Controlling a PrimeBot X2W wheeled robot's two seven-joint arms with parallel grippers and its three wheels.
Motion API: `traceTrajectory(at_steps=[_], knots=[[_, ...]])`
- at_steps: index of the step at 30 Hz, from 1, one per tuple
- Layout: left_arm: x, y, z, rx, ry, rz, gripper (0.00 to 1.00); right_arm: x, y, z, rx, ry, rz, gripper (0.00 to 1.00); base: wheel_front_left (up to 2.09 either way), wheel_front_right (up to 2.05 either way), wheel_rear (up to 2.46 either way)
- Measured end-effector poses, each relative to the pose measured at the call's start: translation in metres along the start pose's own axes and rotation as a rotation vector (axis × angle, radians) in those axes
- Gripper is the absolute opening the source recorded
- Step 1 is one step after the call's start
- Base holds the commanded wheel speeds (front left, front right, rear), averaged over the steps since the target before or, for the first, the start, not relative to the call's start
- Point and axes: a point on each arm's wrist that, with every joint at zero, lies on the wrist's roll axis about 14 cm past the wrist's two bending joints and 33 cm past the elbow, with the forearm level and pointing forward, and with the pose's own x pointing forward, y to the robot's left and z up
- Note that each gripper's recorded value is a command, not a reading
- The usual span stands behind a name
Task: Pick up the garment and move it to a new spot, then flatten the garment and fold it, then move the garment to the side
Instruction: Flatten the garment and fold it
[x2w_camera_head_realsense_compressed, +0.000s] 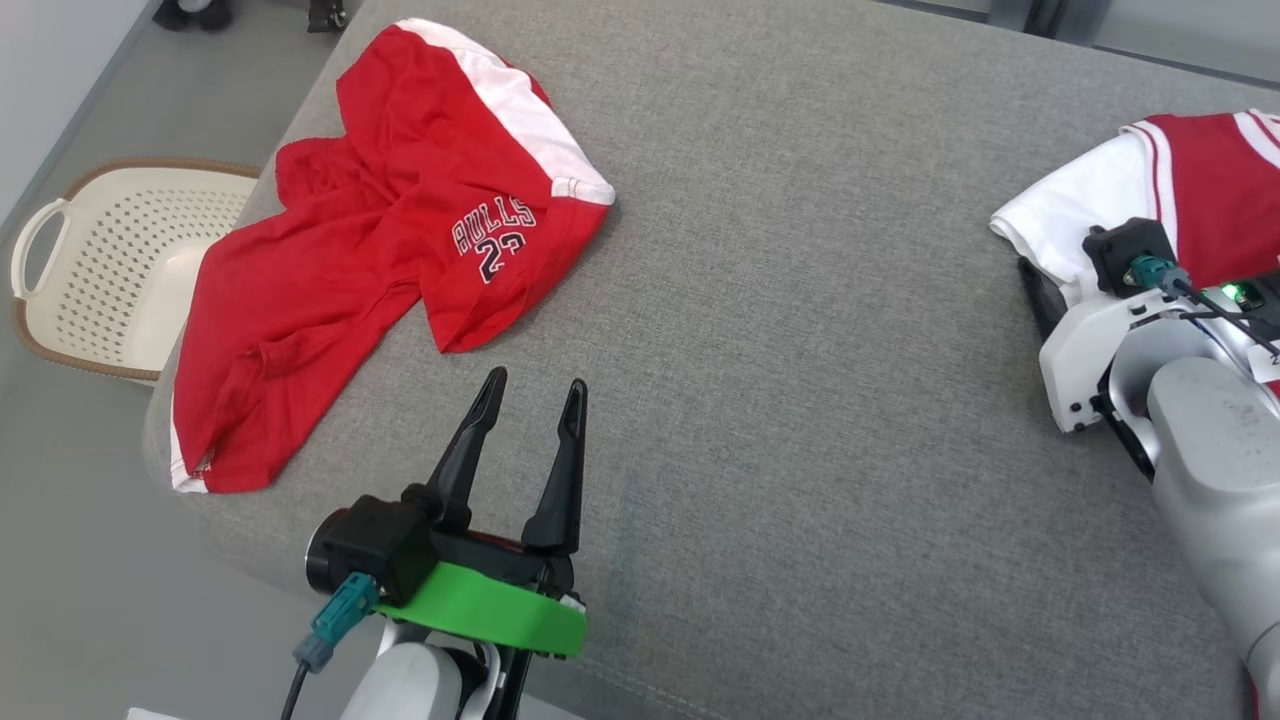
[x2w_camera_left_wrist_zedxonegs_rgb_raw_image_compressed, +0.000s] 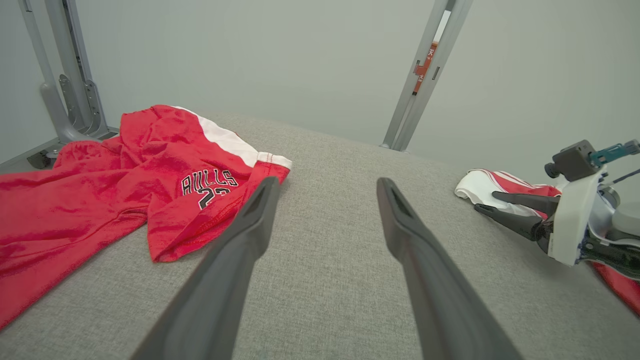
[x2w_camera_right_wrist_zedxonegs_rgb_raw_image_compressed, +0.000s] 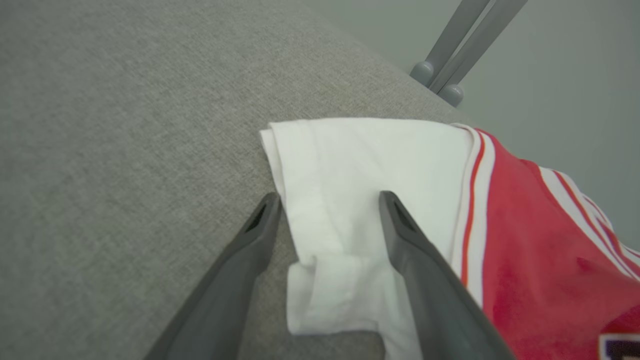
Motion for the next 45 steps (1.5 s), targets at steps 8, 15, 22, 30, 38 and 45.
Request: traceTrajectory(at_steps=[8,15,22,30,38,45], knots=[[-0.002,0.008,-0.004,0.004,0.015,0.034,1.0,0.017,-0.004,-0.005,0.008,0.035,-0.01,0.0,0.0,0.0,0.0],[-0.002,0.005,-0.004,0.004,0.013,0.022,1.0,0.014,0.007,-0.001,0.044,0.01,-0.004,0.0,0.0,0.0,0.0],[-0.001,-0.002,0.0,0.013,0.0,-0.003,1.0,0.012,0.072,0.042,0.109,-0.125,0.116,0.0,0.0,0.0,0.0],[-0.005,-0.008,0.003,0.012,-0.011,-0.027,1.0,-0.028,0.173,0.072,0.056,-0.246,0.401,0.0,0.0,0.0,0.0],[-0.004,-0.017,0.007,0.008,-0.029,-0.062,1.0,-0.078,0.202,0.054,0.045,-0.206,0.587,1.0,0.0,0.0,0.0],[-0.001,-0.031,0.01,0.003,-0.045,-0.109,1.0,-0.094,0.169,0.043,0.068,-0.183,0.516,1.0,0.0,0.0,0.0]])
